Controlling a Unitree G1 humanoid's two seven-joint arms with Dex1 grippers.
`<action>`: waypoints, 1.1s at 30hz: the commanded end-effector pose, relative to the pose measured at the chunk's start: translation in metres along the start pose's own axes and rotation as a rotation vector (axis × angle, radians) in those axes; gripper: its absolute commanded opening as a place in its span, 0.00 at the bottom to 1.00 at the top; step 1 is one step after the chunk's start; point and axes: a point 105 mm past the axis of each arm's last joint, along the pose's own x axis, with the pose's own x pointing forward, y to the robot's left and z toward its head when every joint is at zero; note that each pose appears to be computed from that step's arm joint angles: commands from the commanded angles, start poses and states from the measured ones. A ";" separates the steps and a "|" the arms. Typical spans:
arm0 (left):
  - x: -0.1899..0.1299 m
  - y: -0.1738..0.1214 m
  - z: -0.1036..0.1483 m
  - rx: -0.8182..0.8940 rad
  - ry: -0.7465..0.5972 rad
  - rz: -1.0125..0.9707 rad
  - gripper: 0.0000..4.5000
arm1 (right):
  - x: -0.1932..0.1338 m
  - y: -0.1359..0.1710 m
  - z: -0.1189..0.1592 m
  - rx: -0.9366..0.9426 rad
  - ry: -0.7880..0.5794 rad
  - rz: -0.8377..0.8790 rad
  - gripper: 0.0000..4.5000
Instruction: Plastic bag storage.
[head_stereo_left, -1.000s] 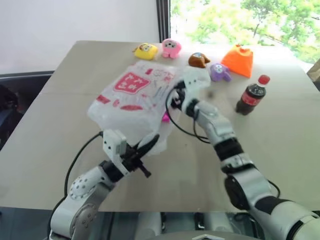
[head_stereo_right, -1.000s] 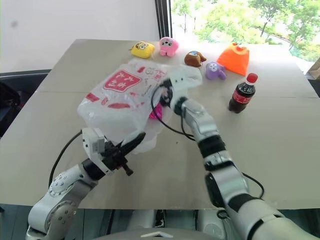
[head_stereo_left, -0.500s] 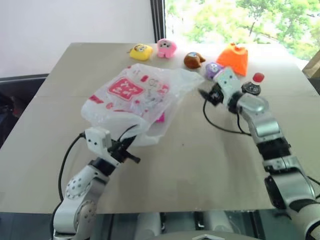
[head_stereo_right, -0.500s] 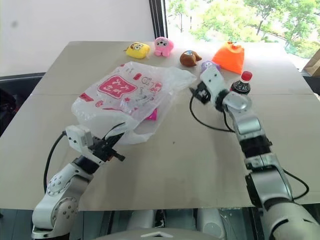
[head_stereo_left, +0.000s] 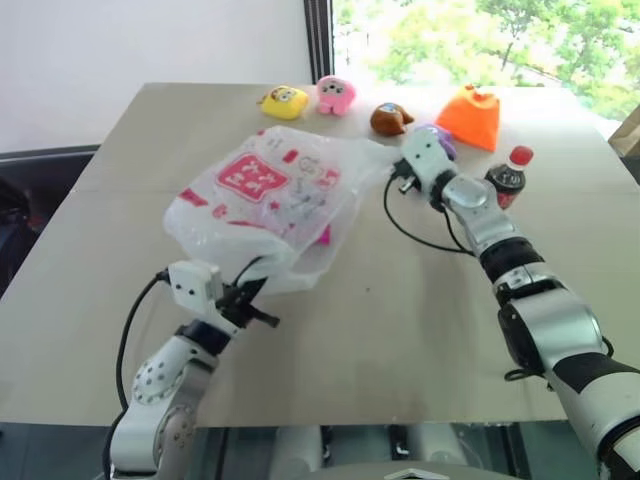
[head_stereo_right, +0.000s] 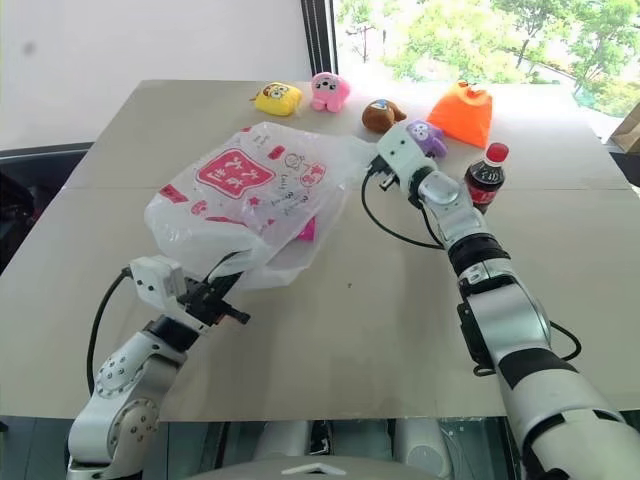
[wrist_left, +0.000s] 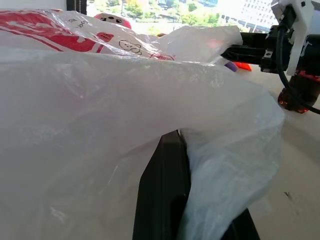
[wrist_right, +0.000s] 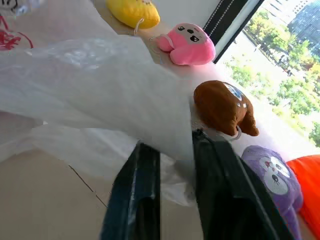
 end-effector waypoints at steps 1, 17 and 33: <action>0.003 0.009 0.009 0.049 -0.043 0.045 0.00 | -0.013 -0.015 0.017 0.042 -0.077 -0.033 0.01; 0.041 0.063 0.036 0.178 -0.131 0.232 0.00 | -0.130 0.025 0.019 0.309 0.079 0.195 0.13; 0.045 0.040 0.030 0.159 -0.122 0.149 0.00 | -0.180 -0.055 0.029 0.175 -0.029 -0.021 0.99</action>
